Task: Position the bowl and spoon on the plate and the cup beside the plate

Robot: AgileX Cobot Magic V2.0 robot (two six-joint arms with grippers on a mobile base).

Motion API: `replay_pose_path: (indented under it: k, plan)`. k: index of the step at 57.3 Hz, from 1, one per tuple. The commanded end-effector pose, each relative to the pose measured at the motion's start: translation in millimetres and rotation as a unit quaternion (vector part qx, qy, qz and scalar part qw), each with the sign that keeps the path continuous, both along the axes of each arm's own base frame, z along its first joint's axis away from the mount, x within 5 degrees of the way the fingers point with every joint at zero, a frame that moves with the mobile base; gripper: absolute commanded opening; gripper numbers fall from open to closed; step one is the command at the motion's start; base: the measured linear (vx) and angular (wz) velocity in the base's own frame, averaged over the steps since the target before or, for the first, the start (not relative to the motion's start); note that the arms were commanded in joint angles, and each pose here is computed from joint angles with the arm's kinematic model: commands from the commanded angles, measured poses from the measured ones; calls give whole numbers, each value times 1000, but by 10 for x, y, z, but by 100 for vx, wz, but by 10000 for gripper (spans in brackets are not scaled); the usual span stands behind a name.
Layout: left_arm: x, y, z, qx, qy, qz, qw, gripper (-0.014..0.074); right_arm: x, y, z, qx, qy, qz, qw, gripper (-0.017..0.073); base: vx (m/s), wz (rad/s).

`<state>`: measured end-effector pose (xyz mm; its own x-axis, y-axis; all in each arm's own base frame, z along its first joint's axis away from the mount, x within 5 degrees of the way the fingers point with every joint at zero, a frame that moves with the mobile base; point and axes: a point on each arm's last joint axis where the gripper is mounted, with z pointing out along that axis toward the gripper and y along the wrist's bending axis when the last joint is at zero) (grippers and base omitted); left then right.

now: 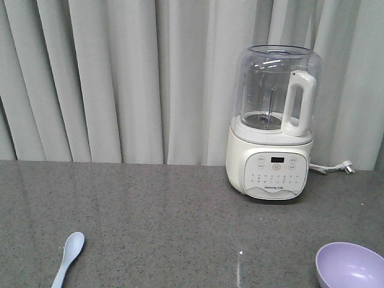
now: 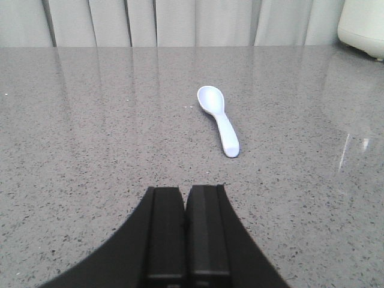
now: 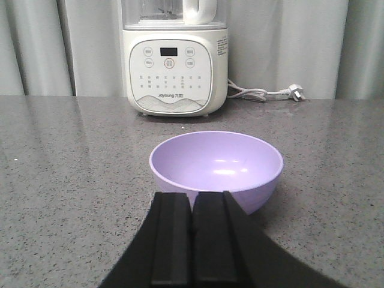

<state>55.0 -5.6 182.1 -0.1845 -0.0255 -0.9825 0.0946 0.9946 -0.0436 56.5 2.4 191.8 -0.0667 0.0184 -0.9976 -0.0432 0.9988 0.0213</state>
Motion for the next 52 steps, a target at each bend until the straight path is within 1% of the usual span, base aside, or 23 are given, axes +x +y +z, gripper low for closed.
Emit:
replay_pose_path:
  k: [1,8,13,15,20,23,27,28,30,32,33,35,36,38,41,43,44,47,48,49,50,52]
  plan:
    - [-4,0,155,-6,-53,0,999,-3,1,-3,63,-4,-44,-3,999,-8,0,0]
    - [-4,0,155,-5,-53,0,999,-3,1,-3,63,-4,-44,-3,999,-8,0,0]
    - [-3,4,167,8,-61,1,998,-3,1,-3,70,-3,-48,-3,999,-8,0,0]
    - [-2,5,182,12,-70,1,997,-3,1,-3,73,-3,-49,-3,999,-8,0,0]
    - [-1,2,245,7,-104,0,995,-3,0,-2,92,-3,-58,-3,998,-8,0,0]
    - [-5,-1,304,3,-136,-1,991,-3,-3,-1,138,-2,-83,-2,997,-8,0,0]
    - [-32,-3,462,-11,-212,-3,977,-3,-16,0,223,3,-127,-1,992,-8,0,0]
    - [-45,-3,510,-21,-232,-4,972,-3,-24,0,263,4,-144,-1,990,-8,0,0]
    - [-78,0,612,-41,-277,-6,960,-3,-47,0,366,4,-180,-1,984,-8,0,0]
    - [-111,6,707,-65,-307,-7,949,-3,-78,0,484,4,-209,-1,978,-8,0,0]
    - [-130,12,767,-82,-318,-8,944,-3,-101,-1,568,4,-225,-1,974,-8,0,0]
    - [-175,22,908,-104,-338,-9,935,-3,-142,-3,719,4,-246,-1,969,-8,0,0]
    - [-195,26,983,-110,-345,-10,932,-3,-171,-4,824,5,-258,-1,966,-8,0,0]
    - [-237,31,1151,-107,-358,-10,927,-3,-216,-6,1008,4,-274,-2,962,-8,0,0]
    - [-273,33,1408,-96,-366,-9,926,-3,-297,-10,1372,-9,-294,-5,956,-8,0,0]
    - [-259,31,1585,-86,-363,-7,928,-3,-321,-11,1618,-21,-297,-9,955,-8,0,0]
    - [-254,30,1698,-83,-364,-7,928,-3,-295,-11,1689,-30,-288,-10,957,-8,0,0]
    - [-228,26,2047,-74,-364,-6,929,-3,-253,-10,2029,-52,-282,-15,958,-8,0,0]
    - [-195,22,2154,-70,-359,-5,931,-3,-253,-11,2130,-58,-282,-17,957,-8,0,0]
    - [-132,15,2214,-63,-347,-4,936,-3,-218,-10,2221,-62,-277,-18,959,-8,0,0]
    - [-86,9,2317,-58,-344,-4,937,-3,-173,-9,2301,-67,-269,-18,961,-8,0,0]
    - [34,-5,2490,-47,-328,-2,944,-3,-52,-4,2412,-72,-252,-18,965,-8,0,0]
